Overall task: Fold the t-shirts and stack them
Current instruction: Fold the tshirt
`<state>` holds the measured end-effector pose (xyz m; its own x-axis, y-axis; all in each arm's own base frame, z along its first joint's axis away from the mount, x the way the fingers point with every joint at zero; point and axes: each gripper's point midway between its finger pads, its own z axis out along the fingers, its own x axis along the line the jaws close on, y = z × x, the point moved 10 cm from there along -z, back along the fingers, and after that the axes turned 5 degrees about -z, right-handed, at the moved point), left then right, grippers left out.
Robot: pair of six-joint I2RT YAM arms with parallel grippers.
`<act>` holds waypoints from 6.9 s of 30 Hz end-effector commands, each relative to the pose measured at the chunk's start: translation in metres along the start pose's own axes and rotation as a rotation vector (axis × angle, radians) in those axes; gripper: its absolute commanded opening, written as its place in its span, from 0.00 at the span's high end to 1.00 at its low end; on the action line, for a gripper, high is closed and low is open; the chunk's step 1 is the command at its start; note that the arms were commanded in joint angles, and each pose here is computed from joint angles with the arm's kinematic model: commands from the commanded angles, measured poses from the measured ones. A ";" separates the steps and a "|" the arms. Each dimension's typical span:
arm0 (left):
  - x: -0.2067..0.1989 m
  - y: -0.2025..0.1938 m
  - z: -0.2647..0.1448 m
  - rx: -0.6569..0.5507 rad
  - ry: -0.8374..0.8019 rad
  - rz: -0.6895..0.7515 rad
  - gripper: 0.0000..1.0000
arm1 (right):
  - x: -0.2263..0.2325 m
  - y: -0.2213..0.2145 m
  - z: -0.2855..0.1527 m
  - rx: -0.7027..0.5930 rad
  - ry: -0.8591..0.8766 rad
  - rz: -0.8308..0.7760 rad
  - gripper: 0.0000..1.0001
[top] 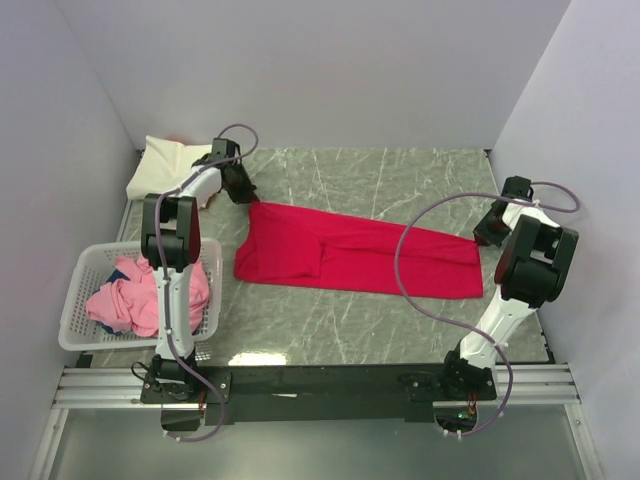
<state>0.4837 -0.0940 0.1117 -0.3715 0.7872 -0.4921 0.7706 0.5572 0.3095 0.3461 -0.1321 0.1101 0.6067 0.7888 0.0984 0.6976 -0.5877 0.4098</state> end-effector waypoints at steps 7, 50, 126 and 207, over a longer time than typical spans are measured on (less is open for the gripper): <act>-0.016 0.036 -0.013 -0.129 -0.004 0.067 0.54 | 0.009 0.020 -0.031 -0.069 0.013 -0.019 0.86; -0.051 -0.059 -0.035 -0.013 -0.103 0.101 0.28 | 0.015 -0.020 -0.027 0.111 0.043 -0.089 0.60; -0.036 -0.090 -0.107 -0.016 -0.130 0.094 0.28 | 0.056 -0.076 -0.058 0.232 0.073 -0.219 0.65; -0.064 -0.039 0.073 0.085 -0.298 0.265 0.26 | 0.171 -0.315 -0.116 0.687 0.314 -0.561 0.67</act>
<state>0.5151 -0.1862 0.1120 -0.0769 0.7451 -0.6625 0.8200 0.4253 0.3830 0.1867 0.1788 0.1091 0.0826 0.9470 0.3103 0.9905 -0.0435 -0.1307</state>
